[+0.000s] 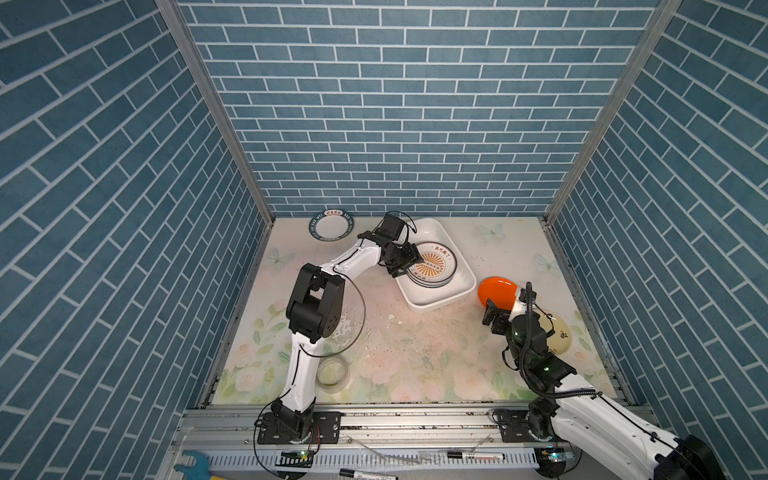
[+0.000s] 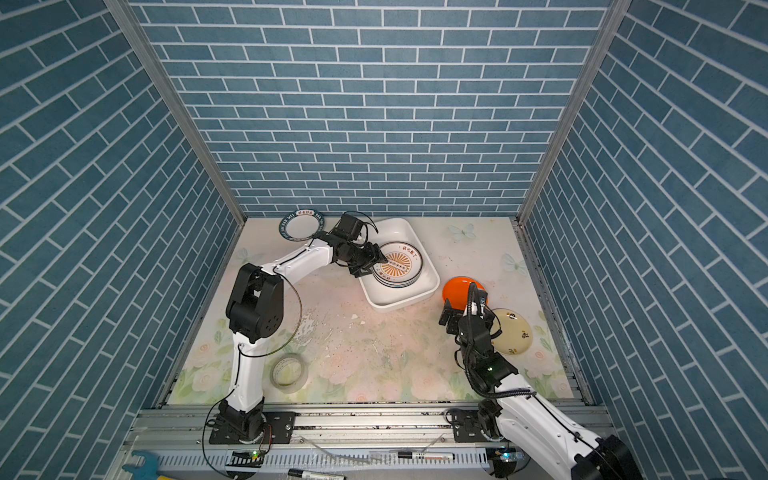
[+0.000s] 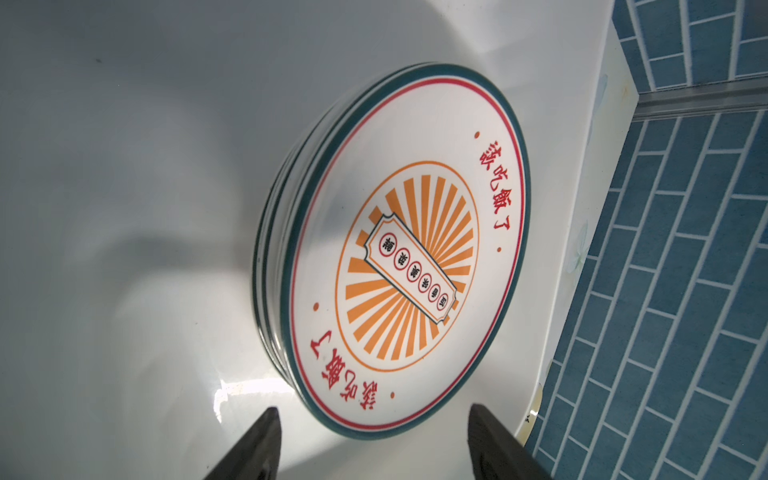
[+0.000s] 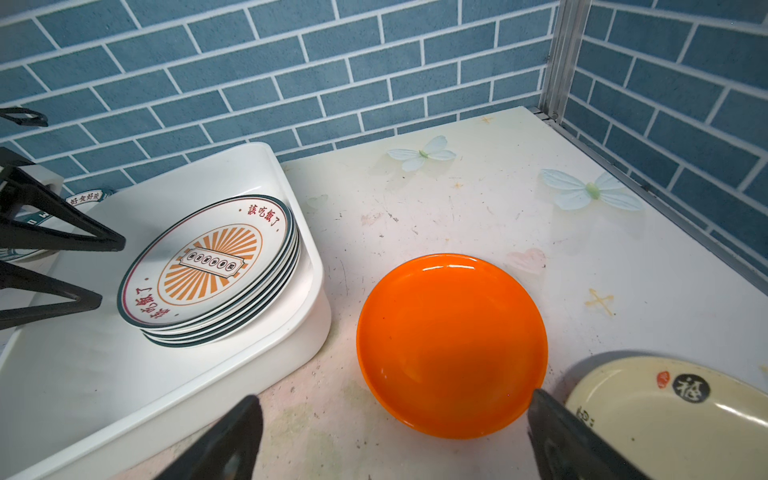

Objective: Place the plates into the plastic bin on the countertop
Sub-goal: 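Open the left gripper and move it to the farthest green-rim plate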

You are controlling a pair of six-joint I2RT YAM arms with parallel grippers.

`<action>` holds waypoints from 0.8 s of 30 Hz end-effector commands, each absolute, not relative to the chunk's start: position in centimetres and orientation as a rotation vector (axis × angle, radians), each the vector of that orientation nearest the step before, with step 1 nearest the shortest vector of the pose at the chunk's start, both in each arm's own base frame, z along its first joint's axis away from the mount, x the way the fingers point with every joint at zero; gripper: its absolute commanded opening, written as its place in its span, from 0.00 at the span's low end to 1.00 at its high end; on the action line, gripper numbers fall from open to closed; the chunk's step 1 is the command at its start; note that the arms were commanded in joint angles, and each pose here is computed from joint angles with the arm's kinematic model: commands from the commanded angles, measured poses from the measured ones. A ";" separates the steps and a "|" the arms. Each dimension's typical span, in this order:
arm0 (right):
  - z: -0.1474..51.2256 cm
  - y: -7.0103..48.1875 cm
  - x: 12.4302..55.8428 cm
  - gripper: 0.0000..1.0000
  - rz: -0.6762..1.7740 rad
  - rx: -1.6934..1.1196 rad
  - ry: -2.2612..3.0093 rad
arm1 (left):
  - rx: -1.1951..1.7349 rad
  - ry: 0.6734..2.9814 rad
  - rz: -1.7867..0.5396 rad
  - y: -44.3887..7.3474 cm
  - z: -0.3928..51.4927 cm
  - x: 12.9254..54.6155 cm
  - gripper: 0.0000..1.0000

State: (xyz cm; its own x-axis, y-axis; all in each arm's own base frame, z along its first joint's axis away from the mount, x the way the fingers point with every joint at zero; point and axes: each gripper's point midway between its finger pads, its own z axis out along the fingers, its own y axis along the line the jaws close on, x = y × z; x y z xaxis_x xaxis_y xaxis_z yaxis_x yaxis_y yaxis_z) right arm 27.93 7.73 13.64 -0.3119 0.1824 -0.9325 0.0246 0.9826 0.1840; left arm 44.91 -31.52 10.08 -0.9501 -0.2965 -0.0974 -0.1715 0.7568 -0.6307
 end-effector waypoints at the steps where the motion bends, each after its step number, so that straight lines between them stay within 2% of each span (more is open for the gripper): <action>1: 15.2 7.3 28.3 0.99 0.140 0.168 1.846 | -0.345 2.812 -0.902 -31.5 8.9 44.2 0.74; 6: 15.1 7.4 28.2 0.98 0.146 0.164 1.847 | -0.338 2.743 -0.949 -32.0 10.3 44.7 0.78; 13: 15.2 8.6 28.3 0.98 0.197 0.111 1.851 | -0.256 2.569 -0.890 -30.4 16.5 45.5 0.84; 18: 15.2 9.5 28.4 0.98 0.232 0.067 1.861 | -0.251 2.449 -0.821 -27.5 20.4 45.8 0.88; 24: 16.4 12.2 28.0 0.98 0.378 -0.056 1.823 | -0.406 2.317 -0.793 -21.5 21.8 46.6 0.92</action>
State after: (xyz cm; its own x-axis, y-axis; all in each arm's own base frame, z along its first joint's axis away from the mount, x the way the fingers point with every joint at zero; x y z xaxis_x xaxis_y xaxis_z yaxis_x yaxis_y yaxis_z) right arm 27.78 10.32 13.81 -0.3386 0.1646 -0.9264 -0.1172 0.9695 0.2151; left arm 45.26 -24.84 23.24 -0.7888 -0.4113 -0.4567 -0.0128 0.7539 -0.6568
